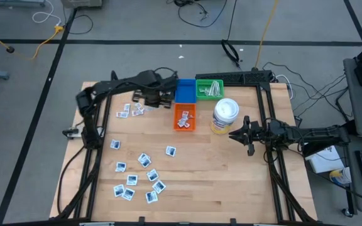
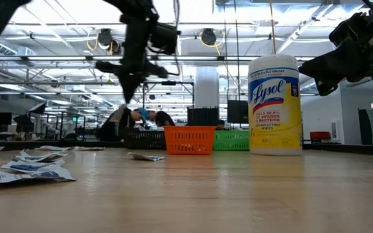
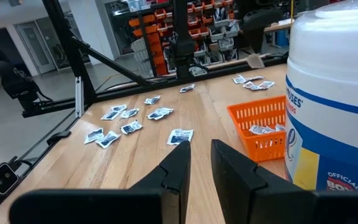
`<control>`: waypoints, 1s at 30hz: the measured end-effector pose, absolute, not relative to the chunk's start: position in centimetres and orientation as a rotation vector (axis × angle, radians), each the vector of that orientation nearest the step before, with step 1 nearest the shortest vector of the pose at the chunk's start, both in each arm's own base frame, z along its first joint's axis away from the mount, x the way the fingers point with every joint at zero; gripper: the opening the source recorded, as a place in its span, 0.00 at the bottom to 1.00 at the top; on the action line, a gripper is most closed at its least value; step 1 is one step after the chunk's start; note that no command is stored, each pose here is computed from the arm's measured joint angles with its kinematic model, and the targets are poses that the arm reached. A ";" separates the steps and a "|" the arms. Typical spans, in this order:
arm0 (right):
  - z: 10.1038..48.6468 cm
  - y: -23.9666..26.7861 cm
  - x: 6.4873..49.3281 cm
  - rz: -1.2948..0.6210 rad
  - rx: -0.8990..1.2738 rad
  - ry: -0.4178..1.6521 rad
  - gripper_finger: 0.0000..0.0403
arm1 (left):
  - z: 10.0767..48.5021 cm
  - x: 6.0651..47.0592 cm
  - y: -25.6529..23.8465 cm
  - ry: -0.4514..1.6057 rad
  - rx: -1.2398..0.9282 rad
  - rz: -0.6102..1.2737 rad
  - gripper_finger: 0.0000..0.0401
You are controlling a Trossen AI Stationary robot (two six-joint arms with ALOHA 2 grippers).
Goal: Pick & Place First Aid Supplies
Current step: Put the orange ointment pack into the orange bin
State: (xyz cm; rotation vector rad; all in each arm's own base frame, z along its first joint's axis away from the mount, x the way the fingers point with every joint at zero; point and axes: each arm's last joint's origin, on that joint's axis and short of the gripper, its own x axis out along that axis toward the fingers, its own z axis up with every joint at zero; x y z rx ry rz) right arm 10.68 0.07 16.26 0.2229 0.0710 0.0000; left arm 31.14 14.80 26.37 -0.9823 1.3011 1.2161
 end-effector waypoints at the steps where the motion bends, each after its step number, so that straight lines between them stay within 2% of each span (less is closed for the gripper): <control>1: 16.3 0.1 10.7 0.000 0.223 0.071 0.15 | 26.4 32.0 14.9 1.295 -0.982 1.204 0.00; 8: 16.3 0.1 10.7 0.000 0.223 0.071 0.15 | 26.3 36.8 15.1 1.255 -0.972 1.113 0.00; 15: 16.3 0.1 10.7 0.000 0.223 0.071 0.15 | 27.1 40.0 14.8 1.151 -0.970 1.018 0.00; 20: 16.3 0.1 10.7 0.000 0.223 0.071 0.15 | 27.5 41.3 14.4 1.046 -0.997 0.939 0.00; 30: 16.3 0.1 10.7 0.000 0.223 0.071 0.15 | 26.7 41.7 13.6 1.048 -0.984 0.923 0.00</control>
